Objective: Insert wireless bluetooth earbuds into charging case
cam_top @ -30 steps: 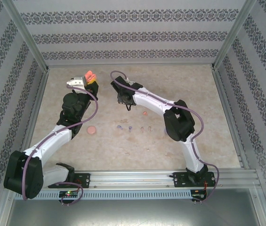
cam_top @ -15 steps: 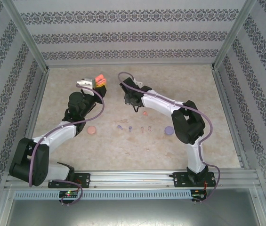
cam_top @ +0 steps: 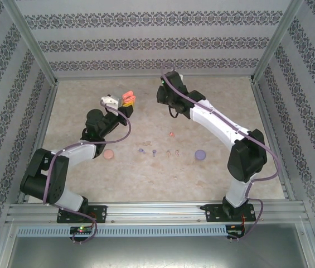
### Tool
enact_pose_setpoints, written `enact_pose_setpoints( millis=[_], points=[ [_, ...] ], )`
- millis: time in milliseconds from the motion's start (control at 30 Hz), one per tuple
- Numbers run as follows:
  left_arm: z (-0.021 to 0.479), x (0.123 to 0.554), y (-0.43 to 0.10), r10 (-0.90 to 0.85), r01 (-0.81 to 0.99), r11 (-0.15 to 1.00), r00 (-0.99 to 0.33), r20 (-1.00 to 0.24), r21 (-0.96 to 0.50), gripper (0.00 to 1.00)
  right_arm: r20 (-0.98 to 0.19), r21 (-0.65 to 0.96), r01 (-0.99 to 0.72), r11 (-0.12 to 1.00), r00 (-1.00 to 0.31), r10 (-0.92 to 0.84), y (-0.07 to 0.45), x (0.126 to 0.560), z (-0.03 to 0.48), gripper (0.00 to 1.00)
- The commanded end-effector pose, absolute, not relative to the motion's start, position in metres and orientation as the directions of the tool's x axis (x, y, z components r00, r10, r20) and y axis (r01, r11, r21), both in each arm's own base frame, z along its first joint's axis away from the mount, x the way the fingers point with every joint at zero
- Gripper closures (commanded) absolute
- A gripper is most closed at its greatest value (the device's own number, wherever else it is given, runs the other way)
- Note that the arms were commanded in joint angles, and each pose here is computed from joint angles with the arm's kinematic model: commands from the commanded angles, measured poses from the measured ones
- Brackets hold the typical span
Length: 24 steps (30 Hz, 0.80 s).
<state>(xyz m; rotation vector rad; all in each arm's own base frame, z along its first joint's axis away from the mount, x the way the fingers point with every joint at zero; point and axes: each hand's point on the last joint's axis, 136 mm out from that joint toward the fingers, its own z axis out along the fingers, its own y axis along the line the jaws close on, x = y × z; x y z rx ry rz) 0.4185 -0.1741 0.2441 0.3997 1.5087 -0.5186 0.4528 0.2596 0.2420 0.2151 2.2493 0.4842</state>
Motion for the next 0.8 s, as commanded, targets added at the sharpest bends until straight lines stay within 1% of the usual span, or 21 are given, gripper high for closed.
enact_pose_setpoints(
  millis=[0,167,267,467,633,767],
  points=[
    [0.279,0.424,-0.184,-0.071,0.591,0.806,0.127,-0.989,0.017,1.0,-0.735,0.466,-0.088,0.88,-0.593,0.33,0.26,0.452,0.291,0.77],
    [0.288,0.433,-0.196,-0.064,0.605,0.794,0.169,-0.983,0.053,1.0,-0.772,0.518,-0.168,0.839,-0.513,0.374,0.259,0.447,0.341,0.76],
    [0.296,0.436,-0.205,-0.033,0.591,0.8,0.209,-0.977,0.1,1.0,-0.783,0.547,-0.212,0.81,-0.471,0.406,0.259,0.441,0.367,0.76],
    [0.318,0.442,-0.217,0.06,0.469,0.858,0.314,-0.947,0.21,1.0,-0.777,0.607,-0.278,0.744,-0.403,0.484,0.257,0.43,0.401,0.75],
    [0.341,0.441,-0.221,0.027,0.383,0.904,0.39,-0.921,0.189,1.0,-0.753,0.654,-0.325,0.683,-0.357,0.552,0.256,0.425,0.417,0.74],
    [0.35,0.443,-0.228,-0.018,0.39,0.908,0.404,-0.915,0.155,1.0,-0.73,0.682,-0.342,0.646,-0.362,0.579,0.259,0.421,0.421,0.74]
  ],
)
